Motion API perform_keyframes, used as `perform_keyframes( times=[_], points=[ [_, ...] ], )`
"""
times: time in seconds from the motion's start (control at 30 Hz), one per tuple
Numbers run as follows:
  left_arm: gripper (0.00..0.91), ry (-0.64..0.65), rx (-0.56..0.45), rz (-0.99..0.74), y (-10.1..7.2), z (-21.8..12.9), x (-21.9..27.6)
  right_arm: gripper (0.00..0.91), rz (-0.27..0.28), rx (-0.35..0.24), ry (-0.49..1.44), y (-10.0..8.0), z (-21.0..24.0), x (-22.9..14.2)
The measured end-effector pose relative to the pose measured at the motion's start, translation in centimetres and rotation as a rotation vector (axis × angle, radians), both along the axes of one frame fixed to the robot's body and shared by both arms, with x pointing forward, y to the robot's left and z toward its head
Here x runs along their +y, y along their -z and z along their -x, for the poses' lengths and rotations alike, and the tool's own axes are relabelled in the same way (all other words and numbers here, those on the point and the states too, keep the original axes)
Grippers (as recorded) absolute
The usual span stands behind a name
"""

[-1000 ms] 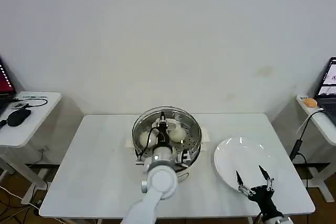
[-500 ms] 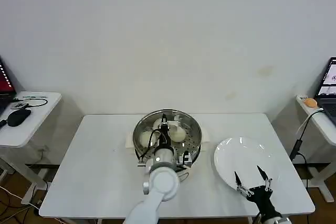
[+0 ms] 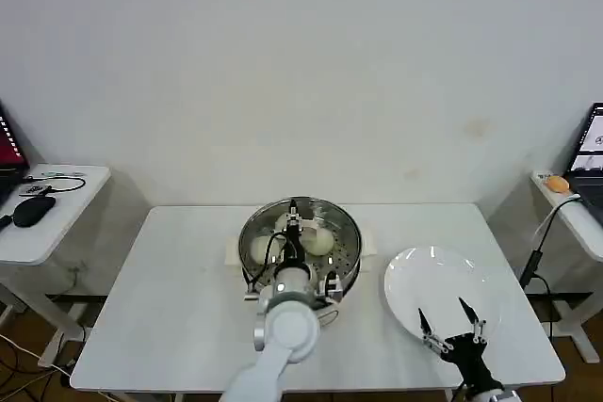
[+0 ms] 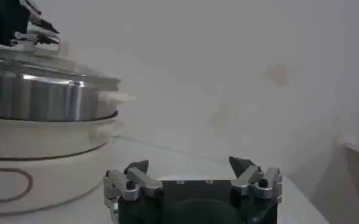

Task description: Take steamed baozi put them in steamer then cover it.

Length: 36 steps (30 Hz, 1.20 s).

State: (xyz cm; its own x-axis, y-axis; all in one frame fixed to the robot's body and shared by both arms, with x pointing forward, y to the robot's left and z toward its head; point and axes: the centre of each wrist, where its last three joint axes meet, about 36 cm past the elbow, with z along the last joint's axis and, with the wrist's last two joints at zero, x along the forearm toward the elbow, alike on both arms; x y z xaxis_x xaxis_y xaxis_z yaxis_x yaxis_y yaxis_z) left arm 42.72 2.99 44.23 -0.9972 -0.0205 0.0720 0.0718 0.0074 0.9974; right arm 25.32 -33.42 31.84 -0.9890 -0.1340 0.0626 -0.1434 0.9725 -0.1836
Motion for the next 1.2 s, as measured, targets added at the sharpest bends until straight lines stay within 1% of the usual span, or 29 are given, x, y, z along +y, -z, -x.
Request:
perform_keyframes(
  times=[0.3,0.57,0.73,0.87,1.0,1.1,1.2],
  points=[
    [0.907,0.019,-0.004,0.01,-0.4,1.1,0.4,0.907,0.002,0.0,-0.004,0.1,0.0,0.2],
    [0.907,0.052,-0.006,0.029,-0.8,3.1,1.2,0.907,0.008,0.008,-0.003,0.3,0.2,0.0],
    [0.907,0.068,-0.01,0.051,-1.1,4.5,2.4,0.907,0.008,0.011,-0.001,0.4,0.4,0.0],
    [0.907,0.082,-0.027,0.081,-1.8,5.6,3.8,0.907,0.009,0.015,0.0,0.5,0.5,-0.1],
    [0.907,0.115,-0.054,0.16,-3.0,7.1,6.0,0.907,0.004,0.021,0.002,0.6,0.7,-0.1],
    [0.907,0.158,-0.082,0.267,-3.7,8.3,7.9,0.907,-0.002,0.03,0.001,0.5,0.9,0.1],
    [0.907,0.192,-0.097,0.415,-3.6,9.2,10.3,0.907,-0.01,0.041,0.002,0.3,1.1,0.2]
  ],
)
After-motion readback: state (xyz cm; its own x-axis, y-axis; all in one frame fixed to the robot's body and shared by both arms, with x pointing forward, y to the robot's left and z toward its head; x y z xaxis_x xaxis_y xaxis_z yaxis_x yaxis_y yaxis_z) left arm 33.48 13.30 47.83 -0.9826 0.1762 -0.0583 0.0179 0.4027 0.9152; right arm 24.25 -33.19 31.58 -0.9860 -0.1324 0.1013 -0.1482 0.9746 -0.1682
